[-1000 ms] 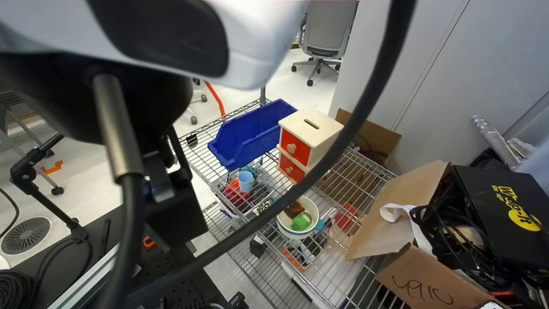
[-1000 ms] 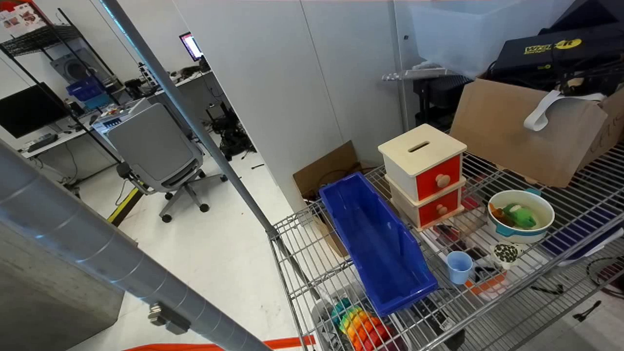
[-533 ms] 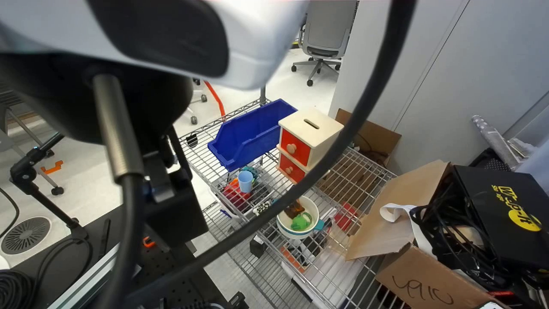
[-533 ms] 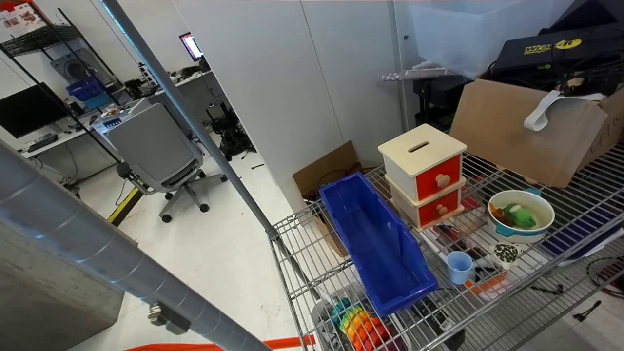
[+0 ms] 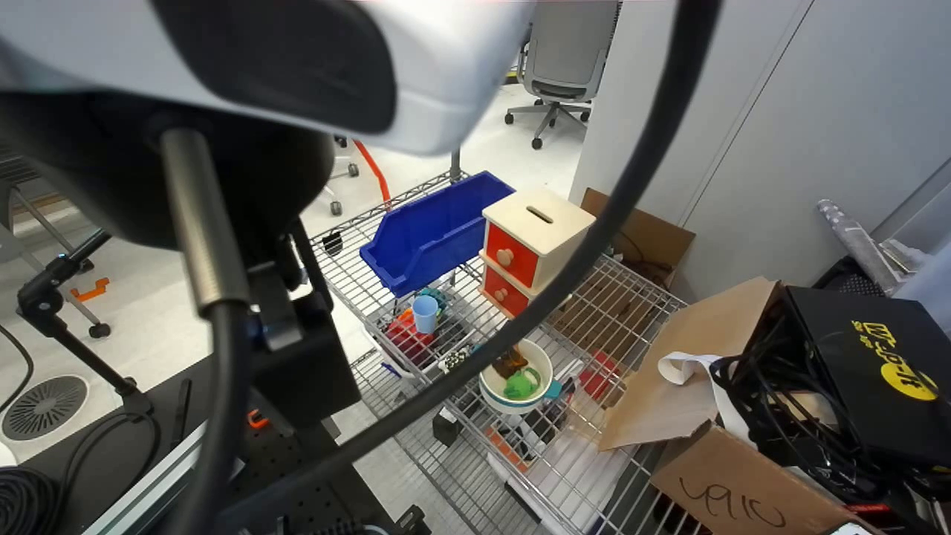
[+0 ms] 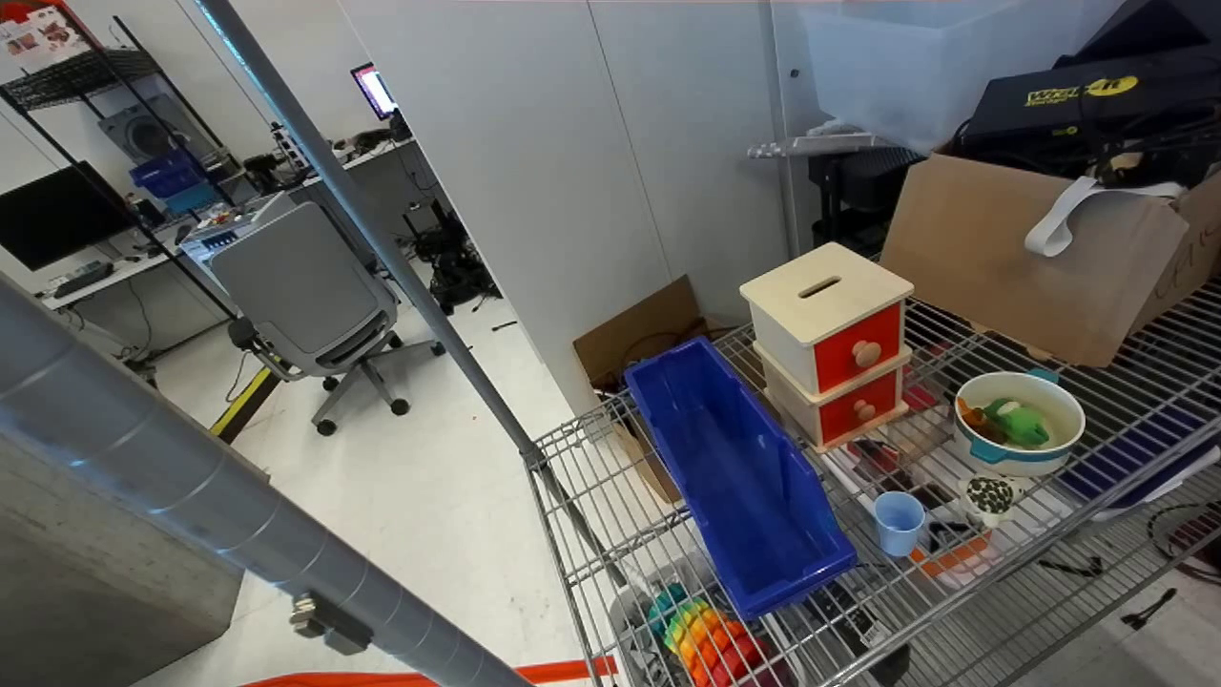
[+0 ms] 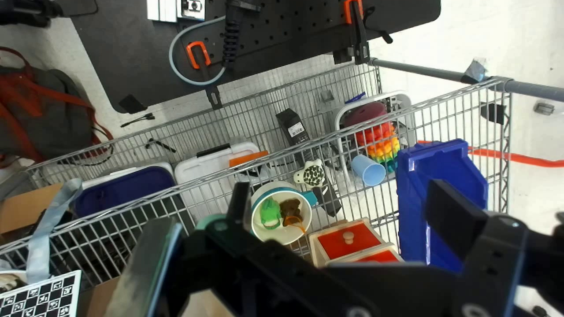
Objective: Put the blue cup in the blue container
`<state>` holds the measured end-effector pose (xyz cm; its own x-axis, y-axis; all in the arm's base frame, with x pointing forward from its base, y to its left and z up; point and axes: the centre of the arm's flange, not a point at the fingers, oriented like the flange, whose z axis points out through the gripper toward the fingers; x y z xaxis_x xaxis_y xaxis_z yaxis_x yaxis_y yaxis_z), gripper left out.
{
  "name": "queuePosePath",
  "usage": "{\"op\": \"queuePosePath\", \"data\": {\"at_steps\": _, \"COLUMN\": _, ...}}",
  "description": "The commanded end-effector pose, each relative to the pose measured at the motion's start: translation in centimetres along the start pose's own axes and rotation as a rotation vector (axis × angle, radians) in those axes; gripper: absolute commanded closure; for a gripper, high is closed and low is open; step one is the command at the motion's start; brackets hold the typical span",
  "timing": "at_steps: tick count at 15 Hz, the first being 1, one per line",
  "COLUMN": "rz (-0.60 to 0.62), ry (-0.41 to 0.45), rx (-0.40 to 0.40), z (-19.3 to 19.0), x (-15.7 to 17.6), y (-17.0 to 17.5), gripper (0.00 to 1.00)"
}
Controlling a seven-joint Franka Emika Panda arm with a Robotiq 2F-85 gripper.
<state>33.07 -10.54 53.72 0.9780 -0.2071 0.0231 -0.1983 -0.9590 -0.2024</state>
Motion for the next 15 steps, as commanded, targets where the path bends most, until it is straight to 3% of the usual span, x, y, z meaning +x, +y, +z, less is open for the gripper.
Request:
{"op": "queuePosePath", "data": {"at_steps": 1, "rz": 0.0, "ry": 0.0, "rx": 0.0, "z": 0.0, "x": 0.0, "y": 0.0, "gripper": 0.0}}
{"op": "queuePosePath", "data": {"at_steps": 4, "rz": -0.033, "ry": -0.014, "rx": 0.016, "z": 0.5, "x": 1.8, "y": -2.4, "gripper": 0.0}}
{"op": "queuePosePath", "data": {"at_steps": 7, "rz": -0.075, "ry": -0.047, "rx": -0.062, "z": 3.6, "x": 3.5, "y": -6.9, "gripper": 0.0}}
{"op": "queuePosePath", "data": {"at_steps": 11, "rz": -0.158, "ry": -0.004, "rx": -0.162, "z": 10.5, "x": 5.2, "y": -13.8, "gripper": 0.0}}
{"op": "queuePosePath", "data": {"at_steps": 15, "rz": -0.243, "ry": 0.045, "rx": -0.212, "z": 18.0, "x": 6.1, "y": -17.4, "gripper": 0.0}}
